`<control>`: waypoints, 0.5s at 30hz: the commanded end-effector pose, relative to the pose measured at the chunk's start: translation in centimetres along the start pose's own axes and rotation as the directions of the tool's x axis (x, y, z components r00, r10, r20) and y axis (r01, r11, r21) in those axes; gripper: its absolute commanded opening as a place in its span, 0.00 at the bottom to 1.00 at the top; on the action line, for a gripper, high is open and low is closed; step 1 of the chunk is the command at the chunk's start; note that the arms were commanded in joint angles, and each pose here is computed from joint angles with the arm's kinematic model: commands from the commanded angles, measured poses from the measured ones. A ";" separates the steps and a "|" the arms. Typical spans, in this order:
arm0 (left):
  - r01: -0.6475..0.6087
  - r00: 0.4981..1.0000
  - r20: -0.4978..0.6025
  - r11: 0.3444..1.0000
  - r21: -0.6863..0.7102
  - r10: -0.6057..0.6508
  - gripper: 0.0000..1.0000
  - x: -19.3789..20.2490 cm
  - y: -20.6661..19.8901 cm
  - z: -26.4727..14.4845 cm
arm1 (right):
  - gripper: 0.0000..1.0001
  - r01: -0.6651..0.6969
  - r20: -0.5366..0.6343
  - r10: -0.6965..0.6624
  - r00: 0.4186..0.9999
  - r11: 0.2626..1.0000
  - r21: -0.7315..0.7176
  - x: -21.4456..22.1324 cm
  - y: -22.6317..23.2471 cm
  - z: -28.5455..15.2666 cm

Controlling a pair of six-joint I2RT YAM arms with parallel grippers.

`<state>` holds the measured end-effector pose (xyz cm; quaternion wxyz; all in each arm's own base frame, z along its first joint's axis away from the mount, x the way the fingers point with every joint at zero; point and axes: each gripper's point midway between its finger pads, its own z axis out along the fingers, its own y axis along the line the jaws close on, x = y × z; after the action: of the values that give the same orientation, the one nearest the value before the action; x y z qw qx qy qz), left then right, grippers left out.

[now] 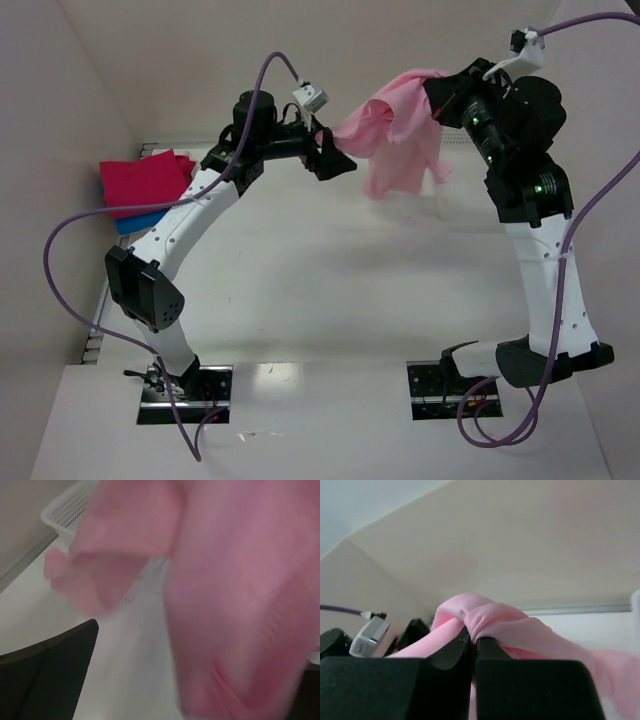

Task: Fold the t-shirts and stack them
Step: Move the tshirt to the center of the board

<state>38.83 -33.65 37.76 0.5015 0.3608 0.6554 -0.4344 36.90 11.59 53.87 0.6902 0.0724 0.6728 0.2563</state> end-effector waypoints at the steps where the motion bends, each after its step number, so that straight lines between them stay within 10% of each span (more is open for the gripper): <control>1: -0.183 0.973 0.140 0.983 -0.026 0.185 0.99 -1.6 0.1 2.8 | 0.00 -0.148 -0.182 0.112 0.977 0.969 -0.198 5.3 3.0 0.8; 8: -0.199 0.950 0.264 0.974 0.106 0.165 0.89 -1.5 -3.4 4.5 | 0.00 -0.184 -0.211 0.127 0.969 0.943 -0.278 4.8 4.9 -1.2; 13: -0.208 0.942 0.287 0.974 0.093 0.174 0.08 -2.4 -4.8 5.2 | 0.00 -0.177 -0.219 0.117 0.969 0.944 -0.280 4.7 5.0 -2.3; 15: -0.190 0.935 0.310 0.981 0.030 0.172 0.00 -3.4 -4.4 4.5 | 0.00 -0.170 -0.217 0.114 0.970 0.949 -0.265 4.9 4.7 -2.5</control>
<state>37.58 -40.18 35.63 0.5471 0.3765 0.5828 -0.4683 35.77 17.43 47.61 0.5690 0.0197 0.7253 0.3871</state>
